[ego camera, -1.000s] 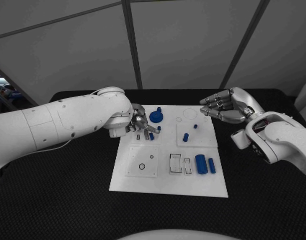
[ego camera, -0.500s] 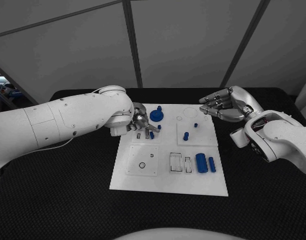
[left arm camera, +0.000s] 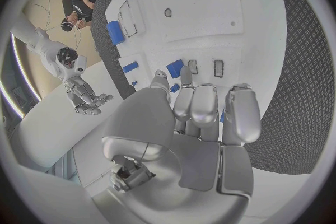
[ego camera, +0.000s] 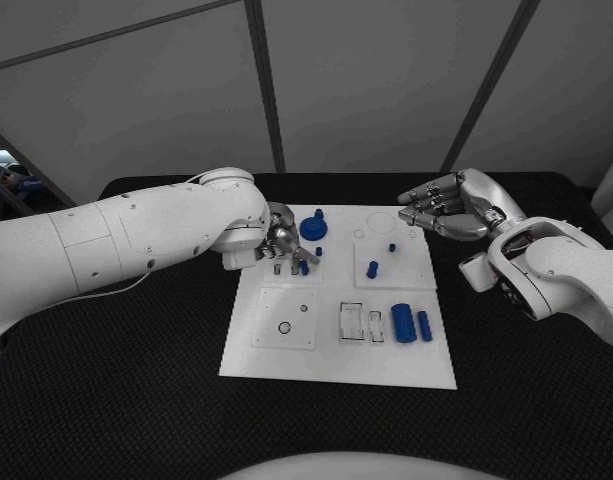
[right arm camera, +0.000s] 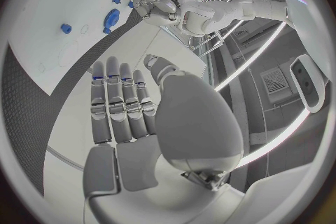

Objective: Assemble the parts on the task board

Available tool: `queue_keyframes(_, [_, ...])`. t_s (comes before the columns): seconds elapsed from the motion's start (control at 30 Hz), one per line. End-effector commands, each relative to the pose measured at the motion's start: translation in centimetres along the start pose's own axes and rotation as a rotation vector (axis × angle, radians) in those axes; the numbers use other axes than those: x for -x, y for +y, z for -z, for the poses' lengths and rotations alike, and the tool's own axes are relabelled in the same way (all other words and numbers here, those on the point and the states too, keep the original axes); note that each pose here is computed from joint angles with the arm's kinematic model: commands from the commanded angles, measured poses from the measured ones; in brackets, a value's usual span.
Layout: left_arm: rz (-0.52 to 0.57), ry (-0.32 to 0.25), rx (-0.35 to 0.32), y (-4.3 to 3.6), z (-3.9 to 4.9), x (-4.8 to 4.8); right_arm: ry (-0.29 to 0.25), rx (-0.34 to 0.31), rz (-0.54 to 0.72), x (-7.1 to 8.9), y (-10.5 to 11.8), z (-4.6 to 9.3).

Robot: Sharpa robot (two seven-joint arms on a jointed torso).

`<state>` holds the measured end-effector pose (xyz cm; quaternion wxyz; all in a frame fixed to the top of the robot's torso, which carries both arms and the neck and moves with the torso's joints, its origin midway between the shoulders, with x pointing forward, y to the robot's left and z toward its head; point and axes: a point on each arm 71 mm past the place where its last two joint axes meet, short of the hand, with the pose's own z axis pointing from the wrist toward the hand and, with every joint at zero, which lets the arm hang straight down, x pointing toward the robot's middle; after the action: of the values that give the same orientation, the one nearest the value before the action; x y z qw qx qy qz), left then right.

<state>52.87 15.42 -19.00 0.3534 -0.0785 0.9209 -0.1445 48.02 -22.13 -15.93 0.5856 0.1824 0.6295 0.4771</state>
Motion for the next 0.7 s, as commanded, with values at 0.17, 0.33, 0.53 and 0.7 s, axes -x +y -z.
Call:
queue_keyframes(0.17, [-0.01,0.002,-0.006,-0.11,0.04,0.07,-0.005,0.003,-0.002,0.04,0.05,-0.13])
queue_keyframes(0.33, [-0.01,0.001,-0.01,-0.16,0.04,0.06,-0.005,0.002,-0.002,0.02,0.02,-0.18])
queue_keyframes(0.53, [-0.007,-0.002,-0.016,-0.26,0.05,0.05,-0.005,0.001,-0.001,-0.01,-0.01,-0.24])
queue_keyframes(0.7, [-0.002,-0.006,-0.024,-0.3,0.08,0.06,-0.006,-0.001,-0.001,0.0,-0.08,-0.3])
